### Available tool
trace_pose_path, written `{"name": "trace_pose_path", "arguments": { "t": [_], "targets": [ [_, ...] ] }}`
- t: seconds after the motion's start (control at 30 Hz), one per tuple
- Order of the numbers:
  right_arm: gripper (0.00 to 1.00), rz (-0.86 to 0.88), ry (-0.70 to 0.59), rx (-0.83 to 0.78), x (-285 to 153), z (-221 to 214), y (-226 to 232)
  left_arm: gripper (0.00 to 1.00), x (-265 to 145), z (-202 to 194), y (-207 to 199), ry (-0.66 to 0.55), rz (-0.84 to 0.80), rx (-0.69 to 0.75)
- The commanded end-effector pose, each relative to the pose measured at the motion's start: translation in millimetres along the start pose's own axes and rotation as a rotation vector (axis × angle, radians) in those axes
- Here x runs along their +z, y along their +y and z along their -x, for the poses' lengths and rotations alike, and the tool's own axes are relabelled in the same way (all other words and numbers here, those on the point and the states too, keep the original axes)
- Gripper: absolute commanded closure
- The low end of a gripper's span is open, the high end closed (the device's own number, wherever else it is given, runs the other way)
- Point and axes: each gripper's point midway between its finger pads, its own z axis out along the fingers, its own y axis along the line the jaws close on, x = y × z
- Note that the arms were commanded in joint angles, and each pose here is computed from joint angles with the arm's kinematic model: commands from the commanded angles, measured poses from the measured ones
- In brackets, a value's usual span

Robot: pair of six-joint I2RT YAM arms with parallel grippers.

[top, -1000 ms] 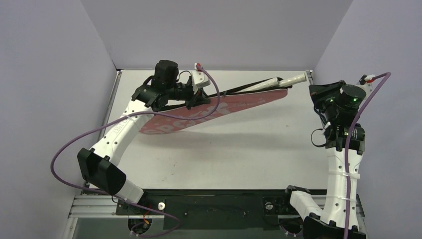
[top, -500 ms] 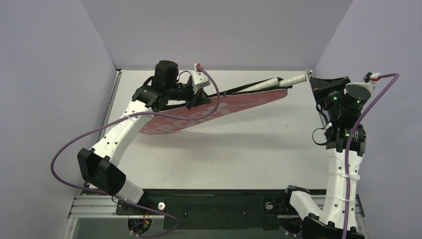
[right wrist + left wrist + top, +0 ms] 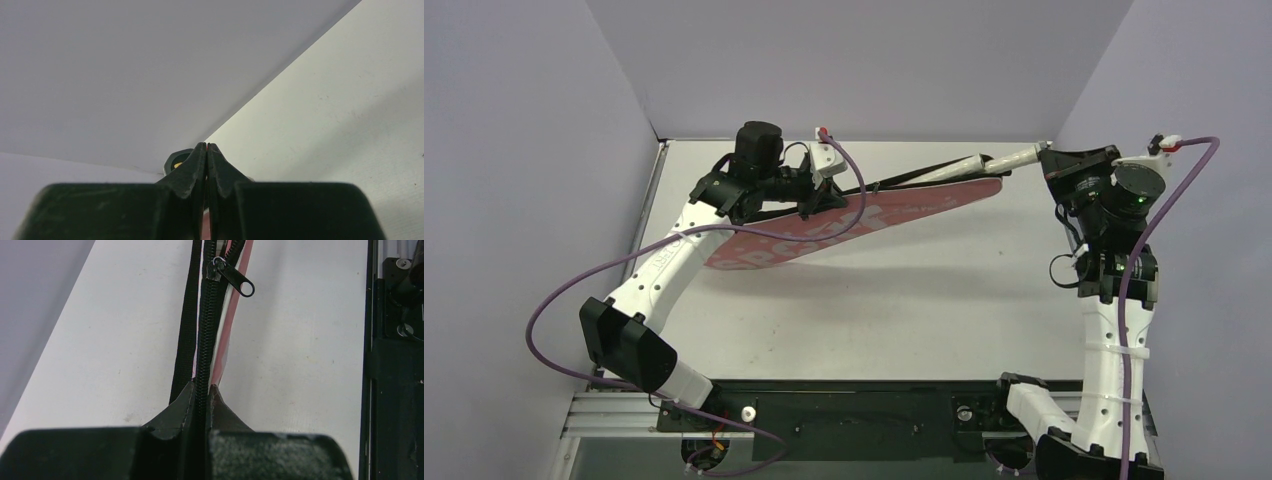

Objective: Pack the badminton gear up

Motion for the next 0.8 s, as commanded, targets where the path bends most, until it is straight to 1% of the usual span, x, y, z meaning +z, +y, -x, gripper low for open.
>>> {"name": "trace_pose_path", "arguments": {
  "t": [0.0, 0.17, 0.37, 0.7, 0.77],
  "targets": [
    [1.0, 0.079, -0.001, -0.079, -4, 2, 30, 1.0, -11, 49, 2, -0.131, 0.025, 0.113],
    [1.0, 0.091, 0.073, -0.129, -1, -22, 35, 1.0, -11, 50, 1, -0.13, 0.025, 0.115],
    [1.0, 0.075, 0.142, -0.158, 2, -47, 22, 1.0, -11, 49, 1, -0.127, 0.023, 0.12],
    [1.0, 0.079, 0.38, -0.322, -6, -115, 18, 1.0, -9, 52, 1, -0.133, 0.023, 0.124],
    [1.0, 0.075, 0.405, -0.335, -6, -122, 16, 1.0, -9, 53, 1, -0.134, 0.022, 0.126]
  ]
}}
